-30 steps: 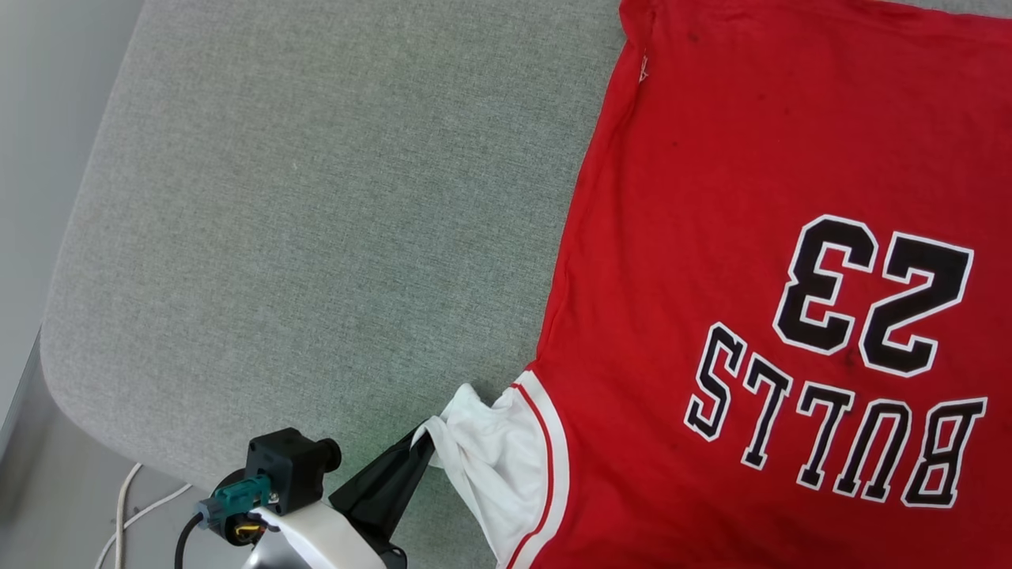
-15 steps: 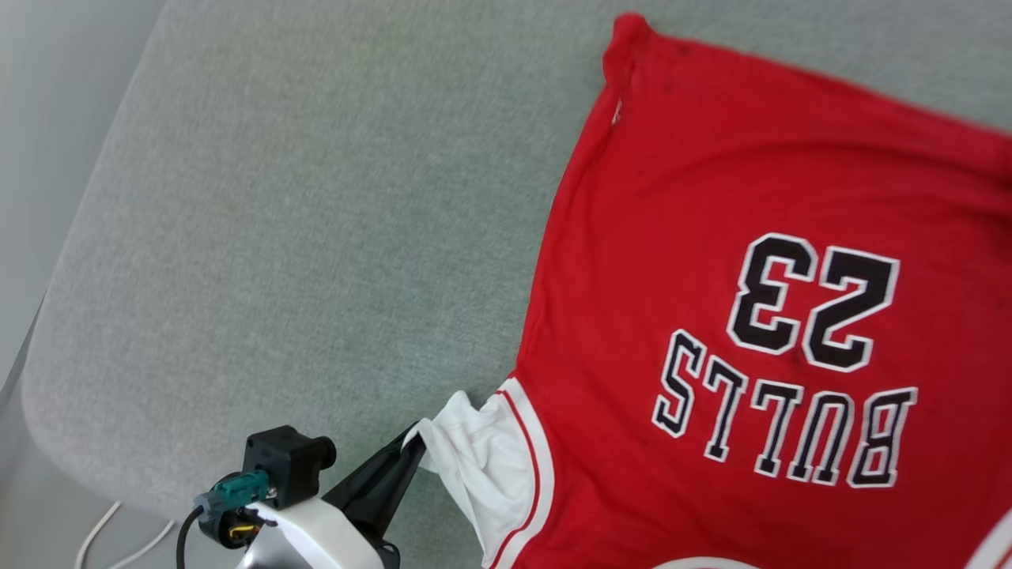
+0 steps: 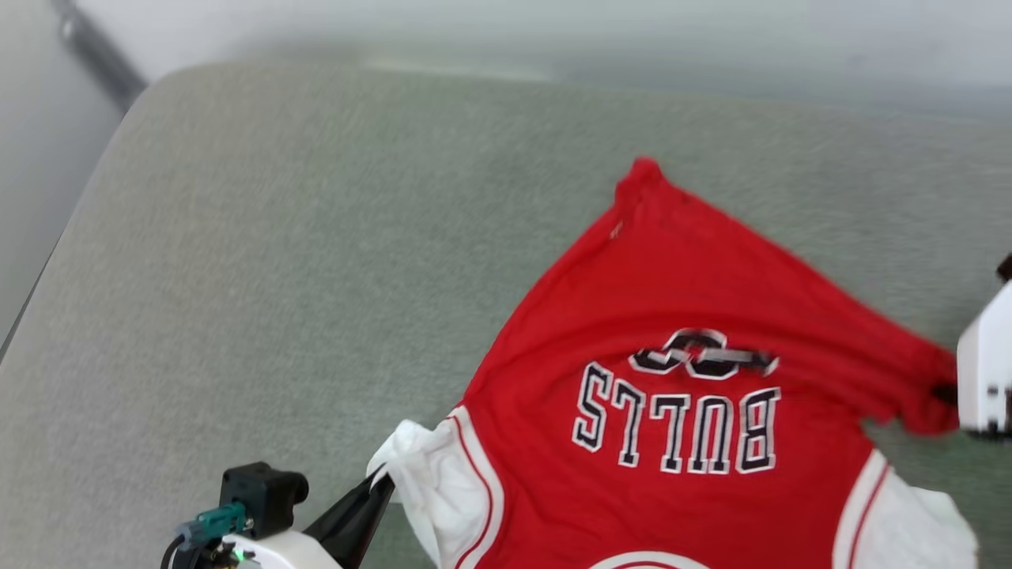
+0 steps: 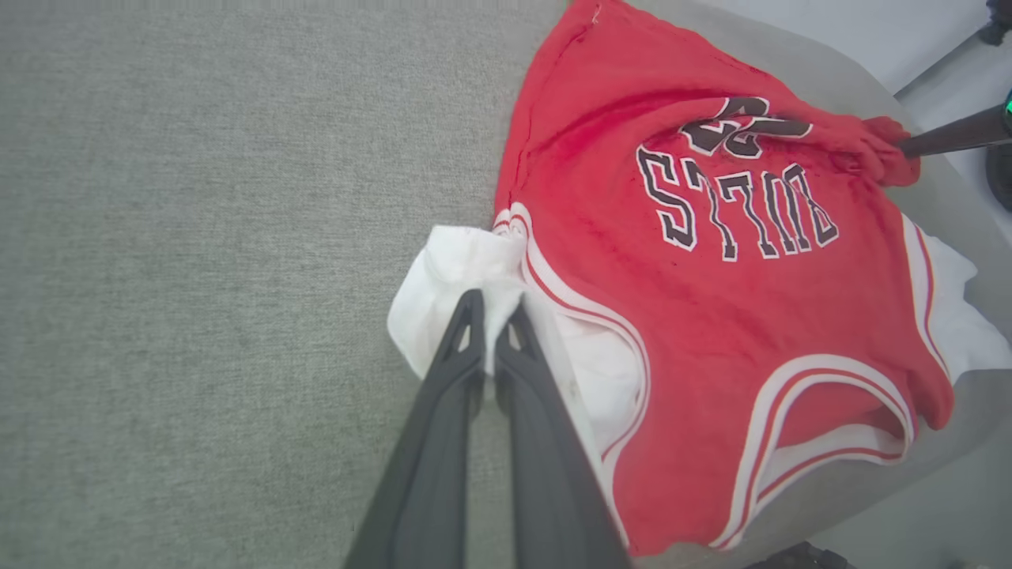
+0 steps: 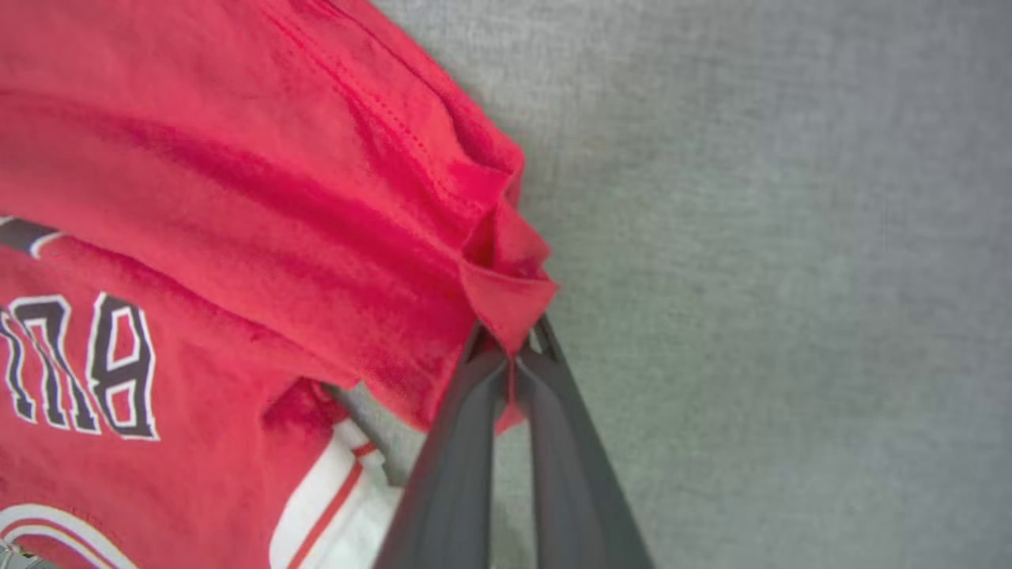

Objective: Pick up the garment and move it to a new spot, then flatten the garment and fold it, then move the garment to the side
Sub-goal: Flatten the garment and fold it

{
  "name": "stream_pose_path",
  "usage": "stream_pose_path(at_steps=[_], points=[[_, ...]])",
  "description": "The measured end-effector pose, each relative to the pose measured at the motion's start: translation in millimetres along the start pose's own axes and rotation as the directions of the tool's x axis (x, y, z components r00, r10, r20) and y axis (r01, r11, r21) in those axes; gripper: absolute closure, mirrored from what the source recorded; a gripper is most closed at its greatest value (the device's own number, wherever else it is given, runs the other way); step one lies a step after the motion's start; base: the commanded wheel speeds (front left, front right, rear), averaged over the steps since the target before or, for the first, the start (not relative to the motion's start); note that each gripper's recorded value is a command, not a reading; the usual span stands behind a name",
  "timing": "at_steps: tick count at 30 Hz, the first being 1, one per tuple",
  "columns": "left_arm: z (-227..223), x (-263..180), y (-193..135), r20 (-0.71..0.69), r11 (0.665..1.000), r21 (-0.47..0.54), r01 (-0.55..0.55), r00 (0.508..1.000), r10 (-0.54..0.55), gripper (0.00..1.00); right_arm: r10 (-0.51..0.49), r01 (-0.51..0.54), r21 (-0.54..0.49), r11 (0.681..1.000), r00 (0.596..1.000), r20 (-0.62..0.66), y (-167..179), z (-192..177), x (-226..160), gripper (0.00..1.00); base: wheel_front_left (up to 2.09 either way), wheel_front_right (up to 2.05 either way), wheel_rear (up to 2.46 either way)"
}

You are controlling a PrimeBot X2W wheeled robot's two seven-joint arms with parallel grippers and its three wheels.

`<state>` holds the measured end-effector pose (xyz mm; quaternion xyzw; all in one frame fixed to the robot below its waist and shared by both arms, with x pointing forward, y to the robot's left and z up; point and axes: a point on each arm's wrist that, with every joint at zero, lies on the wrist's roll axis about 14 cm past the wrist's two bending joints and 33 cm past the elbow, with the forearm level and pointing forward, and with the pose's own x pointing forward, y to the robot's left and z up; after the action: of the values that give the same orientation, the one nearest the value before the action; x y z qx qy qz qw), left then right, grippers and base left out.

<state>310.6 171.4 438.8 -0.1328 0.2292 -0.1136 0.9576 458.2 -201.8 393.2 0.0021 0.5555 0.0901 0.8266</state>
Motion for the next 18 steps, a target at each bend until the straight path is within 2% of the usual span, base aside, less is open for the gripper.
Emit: stream_pose_path(at_steps=[10, 18], points=[[8.9, -1.0, -25.7, 0.051, 0.997, 0.013, 0.08, 0.995, -0.08, 1.0, -0.007, 0.003, 0.058, 0.998, 0.998, 0.068, -24.9, -75.8, -61.1, 1.0, 0.0, 0.0, 0.0], [20.9, 0.6, -41.8, 0.1, 0.992, 0.022, 0.122, 0.987, -0.124, 1.0, -0.001, -0.008, 0.133, 0.991, 0.998, 0.067, -22.4, -138.9, -75.9, 1.0, 0.0, 0.0, 0.0]])
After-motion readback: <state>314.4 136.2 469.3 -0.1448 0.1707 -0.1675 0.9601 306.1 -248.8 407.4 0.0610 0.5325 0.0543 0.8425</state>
